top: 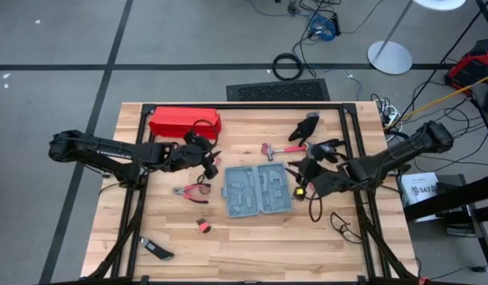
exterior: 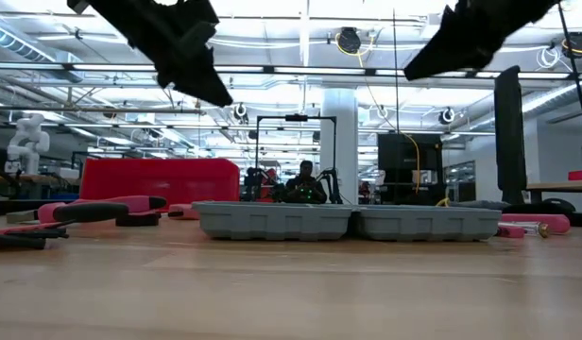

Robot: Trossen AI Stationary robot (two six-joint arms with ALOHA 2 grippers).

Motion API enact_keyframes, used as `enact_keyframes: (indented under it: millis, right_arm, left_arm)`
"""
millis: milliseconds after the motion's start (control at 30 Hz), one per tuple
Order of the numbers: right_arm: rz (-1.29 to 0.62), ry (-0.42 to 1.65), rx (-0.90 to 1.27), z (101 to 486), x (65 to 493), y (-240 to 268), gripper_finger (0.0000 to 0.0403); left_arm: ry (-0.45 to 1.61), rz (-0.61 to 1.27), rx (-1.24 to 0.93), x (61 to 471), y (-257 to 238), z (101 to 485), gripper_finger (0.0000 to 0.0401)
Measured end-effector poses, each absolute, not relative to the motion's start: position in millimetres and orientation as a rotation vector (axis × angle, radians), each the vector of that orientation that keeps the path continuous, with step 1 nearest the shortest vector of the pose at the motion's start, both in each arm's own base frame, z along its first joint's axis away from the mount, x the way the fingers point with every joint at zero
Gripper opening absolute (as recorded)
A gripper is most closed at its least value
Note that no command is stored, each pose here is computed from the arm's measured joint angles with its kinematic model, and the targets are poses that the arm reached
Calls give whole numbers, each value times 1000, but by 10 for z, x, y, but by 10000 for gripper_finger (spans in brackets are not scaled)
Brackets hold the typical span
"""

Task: Prefit tool cases
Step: Put the orange hammer into the gray pre-fit tool case

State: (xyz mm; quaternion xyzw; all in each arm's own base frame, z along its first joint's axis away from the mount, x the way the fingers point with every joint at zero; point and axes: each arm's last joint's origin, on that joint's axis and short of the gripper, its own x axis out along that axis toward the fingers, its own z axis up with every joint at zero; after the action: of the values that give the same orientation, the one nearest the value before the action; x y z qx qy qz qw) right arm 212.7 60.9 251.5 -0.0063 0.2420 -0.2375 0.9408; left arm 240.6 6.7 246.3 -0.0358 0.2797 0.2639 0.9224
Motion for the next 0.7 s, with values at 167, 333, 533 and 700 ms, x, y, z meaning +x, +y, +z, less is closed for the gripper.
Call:
enact_keyframes:
  millis: [167,333,533,700]
  right_arm:
    - [-551,530,-136,2615,2186,395,93]
    - [-576,588,-163,2671,2200,90,93]
    - [-431,649,-11,2674,2163,-307,93]
    - [-428,676,-31,2638,2173,-559,93]
  left_arm:
    - [601,581,-110,2375,68,2429,135]
    - [689,591,-85,2316,69,2366,135]
    - [840,518,62,2219,65,2186,135]
    - [884,407,0,2196,27,2103,135]
